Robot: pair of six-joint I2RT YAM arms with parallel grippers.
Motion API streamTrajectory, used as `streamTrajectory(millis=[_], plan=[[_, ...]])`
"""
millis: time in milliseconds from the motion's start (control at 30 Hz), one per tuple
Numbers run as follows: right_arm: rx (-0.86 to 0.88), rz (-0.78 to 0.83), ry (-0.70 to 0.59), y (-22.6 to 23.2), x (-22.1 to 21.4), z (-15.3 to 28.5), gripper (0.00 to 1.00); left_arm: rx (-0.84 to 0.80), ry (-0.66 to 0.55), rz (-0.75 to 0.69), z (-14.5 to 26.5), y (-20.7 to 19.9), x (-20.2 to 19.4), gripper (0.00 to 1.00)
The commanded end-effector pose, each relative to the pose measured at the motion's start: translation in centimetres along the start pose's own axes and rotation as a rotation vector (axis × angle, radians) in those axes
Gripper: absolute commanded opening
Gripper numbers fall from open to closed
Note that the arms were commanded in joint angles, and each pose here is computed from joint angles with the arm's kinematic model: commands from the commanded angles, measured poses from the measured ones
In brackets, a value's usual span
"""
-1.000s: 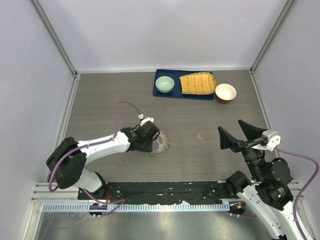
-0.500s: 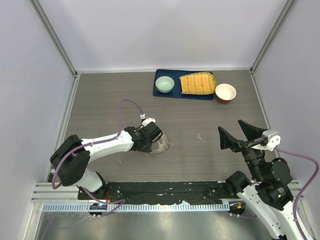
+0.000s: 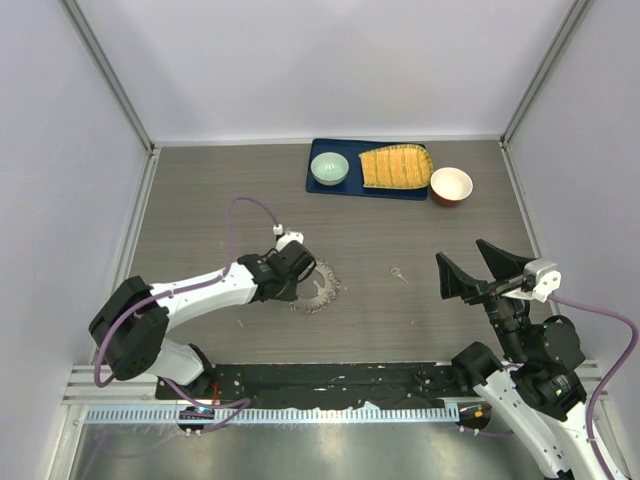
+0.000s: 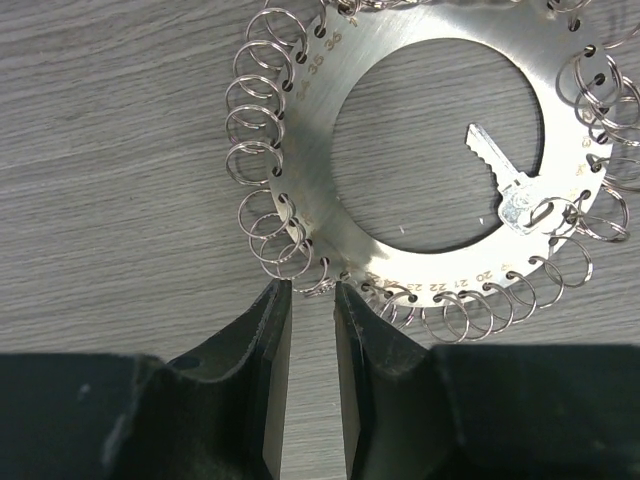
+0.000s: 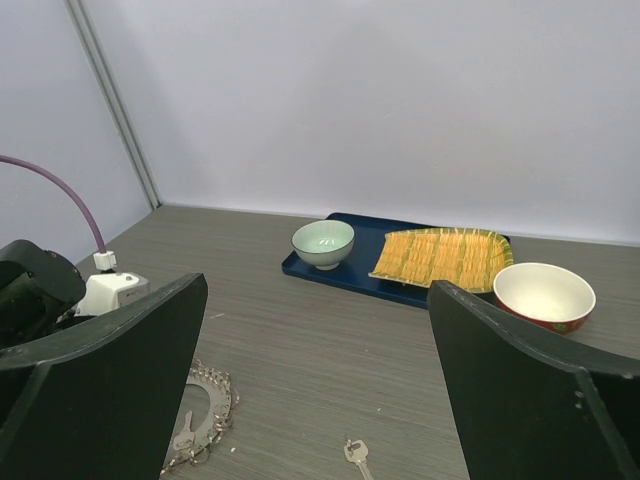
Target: Put the keys on the keyring
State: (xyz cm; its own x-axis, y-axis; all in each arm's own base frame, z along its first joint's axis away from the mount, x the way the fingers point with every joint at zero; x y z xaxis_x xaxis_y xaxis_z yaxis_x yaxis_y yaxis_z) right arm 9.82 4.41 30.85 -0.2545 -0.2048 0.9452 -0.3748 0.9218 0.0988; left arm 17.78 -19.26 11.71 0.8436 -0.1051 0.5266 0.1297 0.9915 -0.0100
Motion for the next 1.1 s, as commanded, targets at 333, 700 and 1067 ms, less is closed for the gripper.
streamTrajectory(millis=[333,700,1067], plan=[[0.010,-0.002,-0.039,0.1,0.7,-0.3,1.00,-0.073,0.011,0.011,-1.3,-0.5,0.2,0.27],[0.013,-0.002,-0.036,0.2,0.6,-0.3,1.00,-0.041,0.035,0.005,-1.6,-0.4,-0.1,0.30],[0.011,-0.001,-0.037,0.2,0.6,-0.3,1.00,-0.064,0.050,0.036,-1.1,-0.2,-0.6,0.26]])
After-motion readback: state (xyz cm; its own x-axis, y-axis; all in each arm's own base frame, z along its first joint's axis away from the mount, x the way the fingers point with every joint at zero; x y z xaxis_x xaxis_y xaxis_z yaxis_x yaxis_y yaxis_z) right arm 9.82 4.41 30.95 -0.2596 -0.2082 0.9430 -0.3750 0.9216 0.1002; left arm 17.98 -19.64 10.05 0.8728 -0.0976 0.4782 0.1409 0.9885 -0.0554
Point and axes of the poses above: each gripper's point midway between its finger pads, its own z axis back along the fingers, its own y axis along the line the jaws close on, x = y × z, the point moved 8 cm from there along z, back along the fingers, and after that the axes turned 3 degrees about z, right-handed, at the moved point
